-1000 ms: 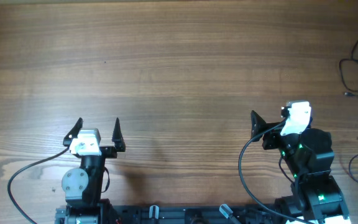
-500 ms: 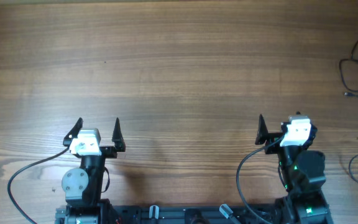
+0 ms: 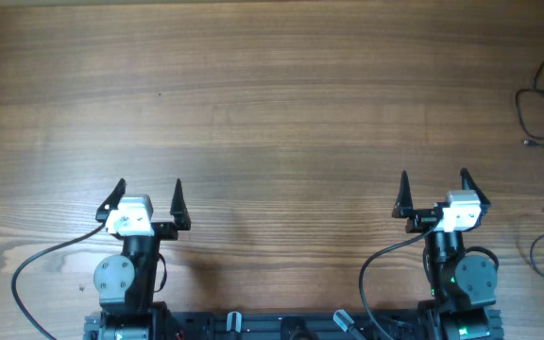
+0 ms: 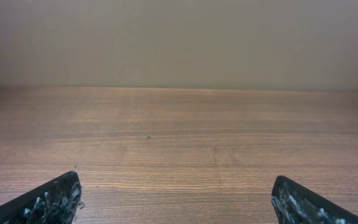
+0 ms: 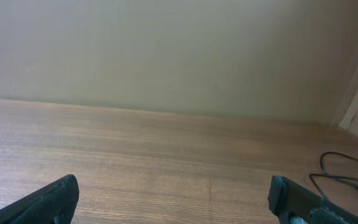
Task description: Untangle cables
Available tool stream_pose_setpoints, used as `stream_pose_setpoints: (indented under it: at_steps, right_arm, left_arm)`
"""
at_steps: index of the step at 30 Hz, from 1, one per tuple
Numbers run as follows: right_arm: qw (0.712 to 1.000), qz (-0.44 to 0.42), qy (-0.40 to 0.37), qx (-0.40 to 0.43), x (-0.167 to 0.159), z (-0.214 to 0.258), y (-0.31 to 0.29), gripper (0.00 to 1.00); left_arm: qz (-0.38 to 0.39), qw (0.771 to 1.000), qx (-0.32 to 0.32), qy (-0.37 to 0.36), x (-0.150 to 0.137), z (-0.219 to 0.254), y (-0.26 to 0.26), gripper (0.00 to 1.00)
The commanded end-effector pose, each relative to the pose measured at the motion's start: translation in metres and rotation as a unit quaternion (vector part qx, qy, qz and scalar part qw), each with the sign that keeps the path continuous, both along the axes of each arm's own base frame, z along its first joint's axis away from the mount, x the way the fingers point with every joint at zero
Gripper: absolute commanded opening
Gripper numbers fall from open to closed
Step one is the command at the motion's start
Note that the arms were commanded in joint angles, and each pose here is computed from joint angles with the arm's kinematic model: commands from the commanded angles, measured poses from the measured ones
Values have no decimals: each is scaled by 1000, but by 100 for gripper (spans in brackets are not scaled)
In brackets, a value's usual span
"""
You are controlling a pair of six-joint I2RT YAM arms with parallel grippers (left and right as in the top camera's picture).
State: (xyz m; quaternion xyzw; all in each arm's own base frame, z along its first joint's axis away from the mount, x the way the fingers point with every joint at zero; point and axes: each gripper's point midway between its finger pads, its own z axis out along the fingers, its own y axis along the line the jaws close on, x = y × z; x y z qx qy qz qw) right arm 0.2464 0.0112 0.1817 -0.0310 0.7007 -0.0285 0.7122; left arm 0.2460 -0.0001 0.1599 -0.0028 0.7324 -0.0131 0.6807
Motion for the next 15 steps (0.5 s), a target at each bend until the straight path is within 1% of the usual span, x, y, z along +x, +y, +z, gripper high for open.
stream_pose_setpoints:
  at_steps: [1,10,15]
  right_arm:
    - [1000,-10,-4,-11,0,-1,-4,100]
    - [1000,-20,-1,-9,0,-2,-13,100]
    - [1000,-11,0,-7,0,-3,-10,100]
  left_arm:
    - [2,1000,10,0,0,-3,1,100]
    - [2,1000,10,0,0,-3,1,100]
    - [2,1000,10,0,0,-3,1,100]
